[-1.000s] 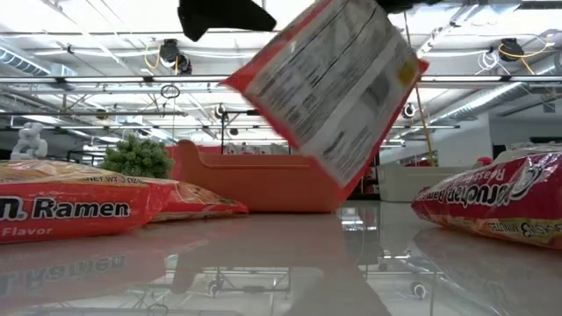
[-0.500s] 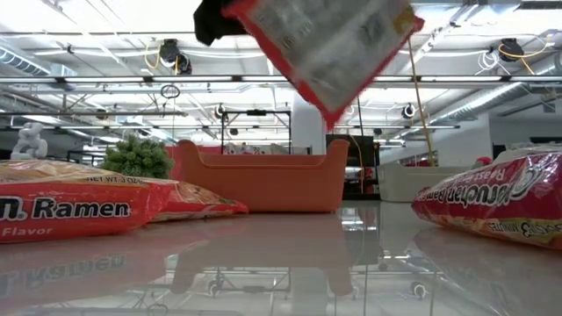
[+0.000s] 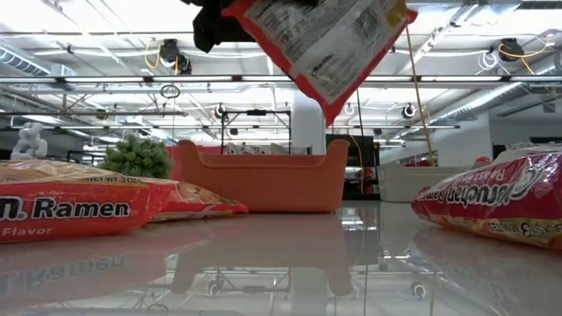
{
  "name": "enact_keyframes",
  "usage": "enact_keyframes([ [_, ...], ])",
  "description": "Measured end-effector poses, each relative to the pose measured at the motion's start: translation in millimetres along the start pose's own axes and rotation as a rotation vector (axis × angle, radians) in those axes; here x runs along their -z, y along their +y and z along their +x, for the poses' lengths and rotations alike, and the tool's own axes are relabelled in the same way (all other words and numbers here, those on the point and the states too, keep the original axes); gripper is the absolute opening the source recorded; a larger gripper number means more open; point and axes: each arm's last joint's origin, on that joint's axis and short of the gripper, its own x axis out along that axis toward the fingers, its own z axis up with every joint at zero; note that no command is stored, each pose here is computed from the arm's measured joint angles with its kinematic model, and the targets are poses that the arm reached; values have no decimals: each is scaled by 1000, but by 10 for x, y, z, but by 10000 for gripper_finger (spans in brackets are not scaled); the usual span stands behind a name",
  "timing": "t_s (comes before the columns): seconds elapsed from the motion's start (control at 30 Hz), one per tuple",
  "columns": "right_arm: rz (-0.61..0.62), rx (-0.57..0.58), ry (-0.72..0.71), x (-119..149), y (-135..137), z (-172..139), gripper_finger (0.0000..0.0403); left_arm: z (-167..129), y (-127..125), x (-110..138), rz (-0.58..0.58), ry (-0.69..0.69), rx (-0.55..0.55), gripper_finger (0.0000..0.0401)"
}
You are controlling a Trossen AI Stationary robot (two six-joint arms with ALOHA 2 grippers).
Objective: Sort Maruchan noodles
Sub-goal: Put the top right orange noodle pack into the black bin
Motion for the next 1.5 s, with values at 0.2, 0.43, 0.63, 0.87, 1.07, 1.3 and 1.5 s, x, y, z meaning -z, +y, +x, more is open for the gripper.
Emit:
enact_keyframes([
  [0.2,39,-2,24,26,3,0,0,23,37,-10,8,3,-12,192],
  [0.43,83,-5,65,70,15,-6,0,31,49,-13,57,7,-10,128],
  [0.63,88,-10,71,76,22,-10,0,32,42,-11,92,17,17,122],
  [0.87,84,-5,68,63,-1,-44,36,-34,62,-25,111,61,48,123],
  [1.07,78,33,50,-18,-142,-260,83,-318,126,-84,99,154,42,123],
  [1.3,124,42,70,-46,-362,-600,99,-814,188,-102,28,278,20,124],
  [1.5,146,46,83,-30,-469,-768,94,-1239,226,-21,-1,397,-3,124],
])
